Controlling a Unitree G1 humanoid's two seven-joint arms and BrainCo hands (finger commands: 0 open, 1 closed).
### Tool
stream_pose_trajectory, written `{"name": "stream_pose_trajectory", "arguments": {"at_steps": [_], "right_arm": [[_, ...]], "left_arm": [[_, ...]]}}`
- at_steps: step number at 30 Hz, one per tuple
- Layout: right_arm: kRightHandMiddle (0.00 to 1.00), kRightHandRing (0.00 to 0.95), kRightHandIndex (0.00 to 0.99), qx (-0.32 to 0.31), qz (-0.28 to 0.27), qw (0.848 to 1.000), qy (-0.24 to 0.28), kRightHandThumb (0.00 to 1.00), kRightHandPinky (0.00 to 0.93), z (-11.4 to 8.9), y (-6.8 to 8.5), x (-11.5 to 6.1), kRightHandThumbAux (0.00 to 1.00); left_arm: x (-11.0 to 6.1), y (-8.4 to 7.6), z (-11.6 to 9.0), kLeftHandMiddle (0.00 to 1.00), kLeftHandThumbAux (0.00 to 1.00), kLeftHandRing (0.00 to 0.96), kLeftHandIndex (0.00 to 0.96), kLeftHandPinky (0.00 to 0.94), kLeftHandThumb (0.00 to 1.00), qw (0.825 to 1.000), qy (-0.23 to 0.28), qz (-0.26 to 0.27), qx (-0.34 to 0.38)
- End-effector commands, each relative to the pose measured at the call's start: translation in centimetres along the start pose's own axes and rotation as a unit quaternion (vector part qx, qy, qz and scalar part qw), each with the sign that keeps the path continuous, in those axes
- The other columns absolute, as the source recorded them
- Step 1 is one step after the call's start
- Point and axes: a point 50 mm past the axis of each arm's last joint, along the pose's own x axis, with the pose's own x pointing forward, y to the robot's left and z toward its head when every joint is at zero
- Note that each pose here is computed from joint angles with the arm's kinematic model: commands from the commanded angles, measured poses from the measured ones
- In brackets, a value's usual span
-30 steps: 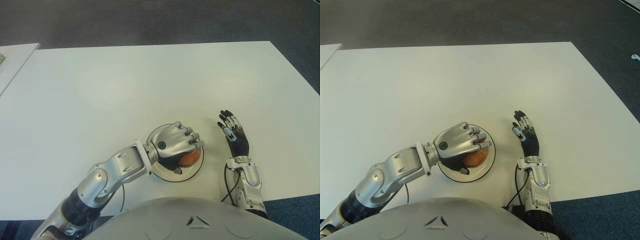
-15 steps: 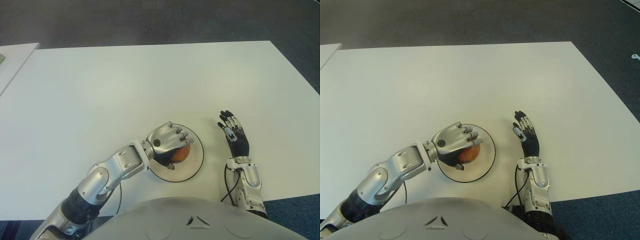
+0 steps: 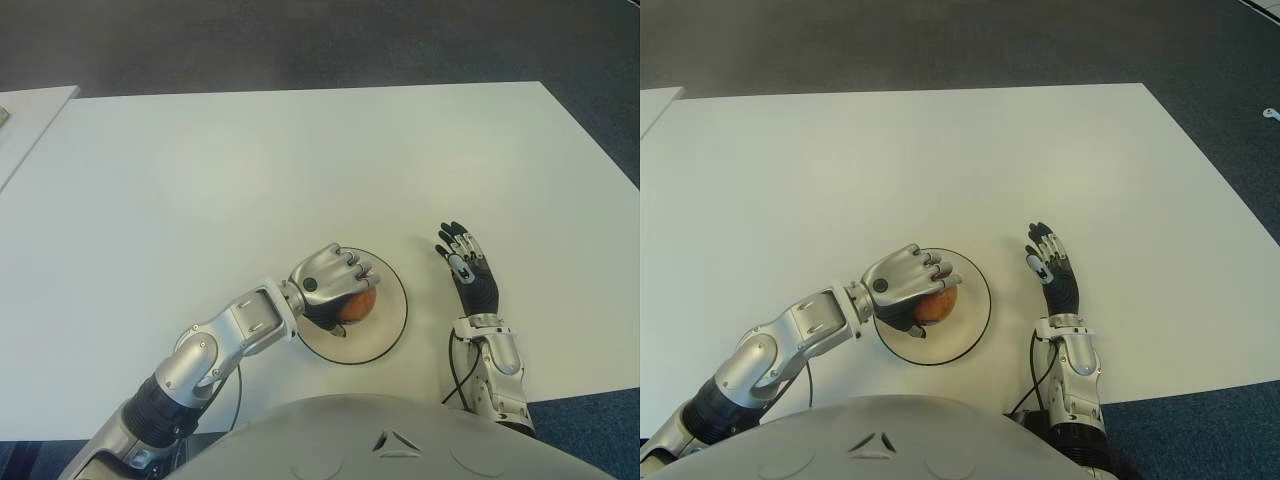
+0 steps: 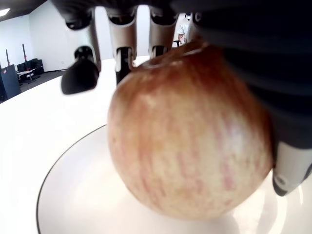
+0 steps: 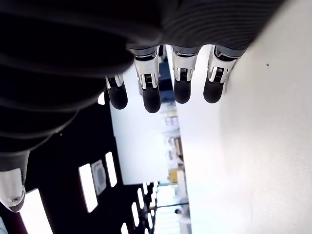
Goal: Put the apples into the plate.
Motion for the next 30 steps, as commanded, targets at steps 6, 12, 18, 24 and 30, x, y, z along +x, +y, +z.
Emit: {"name": "stream_pose_trajectory", "arguments": {"at_steps": [6, 12, 18, 24, 30], "right_arm": [[0.143, 0.068, 0.117, 0.009, -0.01, 0.999, 0.032, 0.225, 0.039, -1.05, -0.08, -0.78, 0.507], [0.142, 0.068, 0.116, 0.012, -0.013, 0.999, 0.034, 0.221, 0.033, -1.09, -0.09, -0.8, 0.504], [0.139, 0.066, 0.117, 0.011, -0.014, 0.999, 0.034, 0.225, 0.032, -1.1, -0.1, -0.8, 0.513], [0.153, 0.073, 0.123, 0.011, -0.008, 0.999, 0.035, 0.227, 0.04, -1.05, -0.03, -0.75, 0.516], [0.152, 0.072, 0.123, 0.014, -0.009, 0.999, 0.038, 0.225, 0.029, -1.09, -0.04, -0.71, 0.504]], "left_arm": [[-0.03, -0.65, -0.43, 0.828, 0.695, 0.83, 0.443, 0.846, 0.733, 1.0, 0.016, 0.024, -0.003], [0.05, -0.67, -0.4, 0.82, 0.693, 0.831, 0.444, 0.822, 0.74, 0.999, 0.022, 0.042, -0.009], [0.08, -0.77, -0.35, 0.748, 0.694, 0.738, 0.432, 0.665, 0.705, 0.996, 0.035, 0.073, -0.045], [0.08, -0.97, -0.24, 0.2, 0.36, 0.16, 0.195, 0.149, 0.265, 0.995, 0.04, 0.062, -0.062], [0.18, -0.65, -0.13, 0.017, 0.272, 0.013, 0.016, 0.012, 0.095, 0.995, 0.037, 0.058, -0.069]]}}
